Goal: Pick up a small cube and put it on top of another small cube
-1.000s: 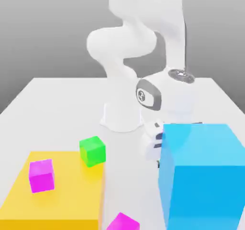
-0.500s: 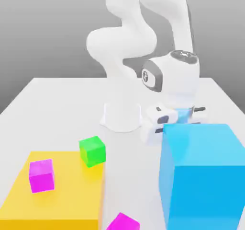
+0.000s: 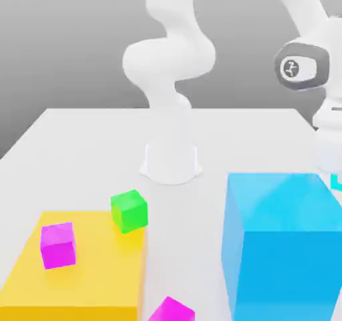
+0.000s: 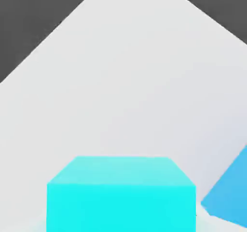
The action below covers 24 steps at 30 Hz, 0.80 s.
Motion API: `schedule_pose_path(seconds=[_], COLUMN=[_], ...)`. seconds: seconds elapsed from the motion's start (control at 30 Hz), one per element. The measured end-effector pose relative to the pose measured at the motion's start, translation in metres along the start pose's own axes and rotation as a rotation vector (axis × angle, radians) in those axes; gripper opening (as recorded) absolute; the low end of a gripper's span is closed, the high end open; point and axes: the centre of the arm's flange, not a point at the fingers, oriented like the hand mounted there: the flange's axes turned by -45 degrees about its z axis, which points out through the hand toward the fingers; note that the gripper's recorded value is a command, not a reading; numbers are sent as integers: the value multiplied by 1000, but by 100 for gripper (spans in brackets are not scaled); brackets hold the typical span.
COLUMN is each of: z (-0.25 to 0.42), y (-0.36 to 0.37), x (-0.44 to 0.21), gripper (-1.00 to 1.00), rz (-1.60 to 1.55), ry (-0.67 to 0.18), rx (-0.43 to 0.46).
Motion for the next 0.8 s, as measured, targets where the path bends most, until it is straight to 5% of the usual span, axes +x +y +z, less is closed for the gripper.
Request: schedule_pose_path(seconds=[0.27, 0.4, 0.53, 0.67, 0.7, 0.8], z=[-68, -46, 16, 77, 86, 86], y=[186, 287, 331, 337, 338, 338], x=[54, 10, -52, -75, -78, -78], gripper=[-100, -100, -100, -100, 100, 100], rz=[211, 201, 59, 23, 22, 22], ry=[153, 57, -179, -233, -235, -235], rx=[14, -56, -76, -72, -71, -71])
